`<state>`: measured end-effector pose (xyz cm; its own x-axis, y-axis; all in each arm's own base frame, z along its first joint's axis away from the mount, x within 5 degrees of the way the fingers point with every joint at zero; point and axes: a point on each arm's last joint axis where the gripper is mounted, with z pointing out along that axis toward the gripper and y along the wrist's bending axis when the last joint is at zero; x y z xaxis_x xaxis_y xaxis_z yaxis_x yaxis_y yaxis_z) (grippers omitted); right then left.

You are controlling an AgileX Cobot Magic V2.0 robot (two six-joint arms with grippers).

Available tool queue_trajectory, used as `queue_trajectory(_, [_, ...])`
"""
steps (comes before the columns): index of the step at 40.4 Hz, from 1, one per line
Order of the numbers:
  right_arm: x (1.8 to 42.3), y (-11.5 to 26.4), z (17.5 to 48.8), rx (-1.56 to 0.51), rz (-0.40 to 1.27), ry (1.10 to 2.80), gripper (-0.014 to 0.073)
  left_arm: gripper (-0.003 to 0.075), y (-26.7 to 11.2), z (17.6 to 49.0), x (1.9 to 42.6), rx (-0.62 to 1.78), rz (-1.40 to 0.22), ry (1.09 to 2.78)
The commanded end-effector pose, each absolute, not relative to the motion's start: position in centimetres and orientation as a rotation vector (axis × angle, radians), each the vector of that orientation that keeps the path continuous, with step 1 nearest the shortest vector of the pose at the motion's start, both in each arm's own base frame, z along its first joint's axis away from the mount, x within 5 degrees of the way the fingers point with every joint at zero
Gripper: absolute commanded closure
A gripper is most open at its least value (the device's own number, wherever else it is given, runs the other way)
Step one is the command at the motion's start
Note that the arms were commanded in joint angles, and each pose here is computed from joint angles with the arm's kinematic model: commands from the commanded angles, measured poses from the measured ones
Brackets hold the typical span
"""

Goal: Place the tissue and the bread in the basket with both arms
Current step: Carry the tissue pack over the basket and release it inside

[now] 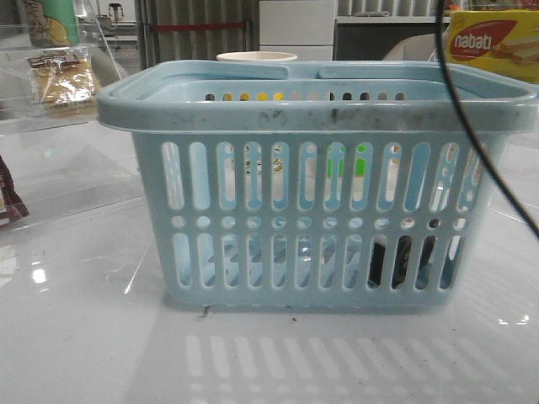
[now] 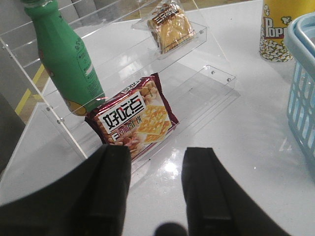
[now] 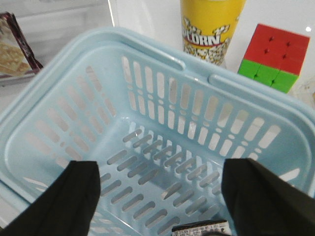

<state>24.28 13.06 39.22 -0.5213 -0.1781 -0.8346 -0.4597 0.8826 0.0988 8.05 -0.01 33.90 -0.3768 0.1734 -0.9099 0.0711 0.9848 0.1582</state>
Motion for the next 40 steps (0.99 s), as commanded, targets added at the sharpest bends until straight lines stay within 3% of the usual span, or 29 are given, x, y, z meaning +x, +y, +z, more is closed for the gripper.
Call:
queue_trajectory(1, [20.8, 11.3, 43.2, -0.432, 0.414, 1.947, -0.0017, 0.0393, -0.1, 35.3, 8.4, 0.168, 0.105, 1.864])
queue_trajectory(9, [14.7, 7.7, 43.7, -0.456, 0.330, 1.879, -0.0017, 0.0393, -0.1, 35.3, 8.4, 0.168, 0.105, 1.864])
queue_trajectory(24, [5.5, 2.7, 39.5, -0.454, 0.297, 1.846, -0.0017, 0.0393, -0.1, 35.3, 8.4, 0.168, 0.105, 1.864])
queue_trajectory(40, [5.1, 2.3, 37.6, -0.466, 0.264, 1.880, -0.0017, 0.0393, -0.1, 35.3, 8.4, 0.168, 0.105, 1.864])
